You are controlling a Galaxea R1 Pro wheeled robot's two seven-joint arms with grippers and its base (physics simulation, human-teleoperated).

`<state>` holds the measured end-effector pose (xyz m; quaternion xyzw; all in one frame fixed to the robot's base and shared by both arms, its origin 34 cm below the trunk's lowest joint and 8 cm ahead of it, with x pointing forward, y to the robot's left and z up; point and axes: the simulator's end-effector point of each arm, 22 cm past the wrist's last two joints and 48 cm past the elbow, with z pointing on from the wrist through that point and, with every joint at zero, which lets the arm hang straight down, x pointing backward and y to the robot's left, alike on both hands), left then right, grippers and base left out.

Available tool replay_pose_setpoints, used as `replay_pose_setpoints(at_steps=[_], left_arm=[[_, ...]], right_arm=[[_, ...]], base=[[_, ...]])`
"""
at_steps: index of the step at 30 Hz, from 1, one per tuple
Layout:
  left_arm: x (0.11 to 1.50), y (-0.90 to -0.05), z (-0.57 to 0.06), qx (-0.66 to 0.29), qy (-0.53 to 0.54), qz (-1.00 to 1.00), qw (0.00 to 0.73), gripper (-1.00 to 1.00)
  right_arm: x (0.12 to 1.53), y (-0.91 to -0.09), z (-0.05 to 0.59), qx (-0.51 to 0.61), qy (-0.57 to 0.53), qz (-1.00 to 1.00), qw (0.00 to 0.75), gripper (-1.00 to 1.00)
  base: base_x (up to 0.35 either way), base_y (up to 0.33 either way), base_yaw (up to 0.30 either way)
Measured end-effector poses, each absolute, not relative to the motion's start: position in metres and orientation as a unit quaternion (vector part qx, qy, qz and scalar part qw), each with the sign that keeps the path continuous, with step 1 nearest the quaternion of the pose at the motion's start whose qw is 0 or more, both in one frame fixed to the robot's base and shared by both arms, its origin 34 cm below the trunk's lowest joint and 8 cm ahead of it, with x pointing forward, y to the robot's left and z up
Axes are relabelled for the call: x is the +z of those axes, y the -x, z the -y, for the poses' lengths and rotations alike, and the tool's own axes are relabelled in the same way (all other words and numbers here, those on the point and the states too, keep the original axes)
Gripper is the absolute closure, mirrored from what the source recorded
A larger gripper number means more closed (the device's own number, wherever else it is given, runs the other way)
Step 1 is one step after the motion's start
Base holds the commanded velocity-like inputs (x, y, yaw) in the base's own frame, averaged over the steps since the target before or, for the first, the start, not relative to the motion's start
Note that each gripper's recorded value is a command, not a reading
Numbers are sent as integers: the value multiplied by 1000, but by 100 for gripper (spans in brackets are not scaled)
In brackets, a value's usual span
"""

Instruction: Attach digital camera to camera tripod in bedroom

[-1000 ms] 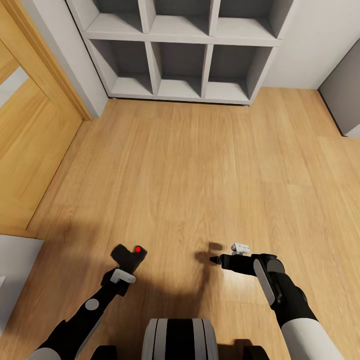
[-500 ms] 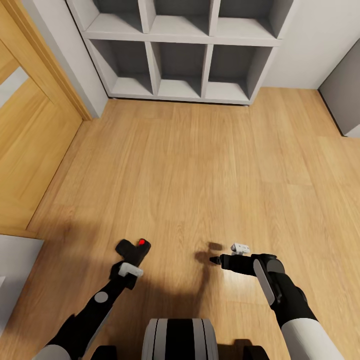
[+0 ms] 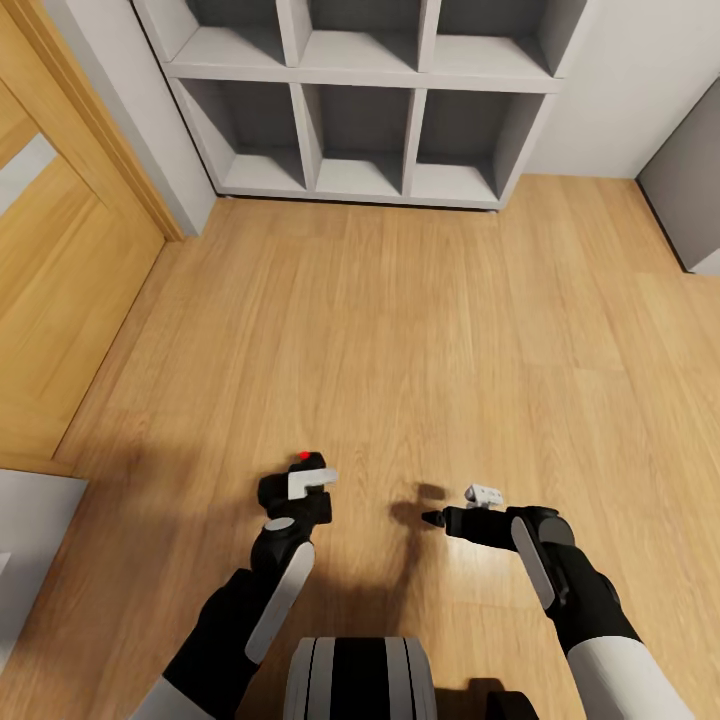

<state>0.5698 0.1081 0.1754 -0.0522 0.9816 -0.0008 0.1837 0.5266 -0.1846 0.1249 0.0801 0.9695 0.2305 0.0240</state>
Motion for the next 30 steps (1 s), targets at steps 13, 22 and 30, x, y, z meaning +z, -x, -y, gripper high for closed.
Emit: replay_pose_setpoints(at_steps=[13, 22, 30], left_arm=[[196, -570, -77, -63, 82, -979, 174, 100], [222, -582, -72, -95, 105, -973, 184, 100], [239, -590, -74, -98, 106, -969, 199, 100]], right_arm=[[143, -540, 184, 233, -76, -969, 42, -100], [161, -553, 183, 235, -70, -968, 60, -100], [178, -563, 184, 235, -67, -967, 76, -100]], base=[[0, 0, 0], [0, 0, 0], [0, 0, 0]])
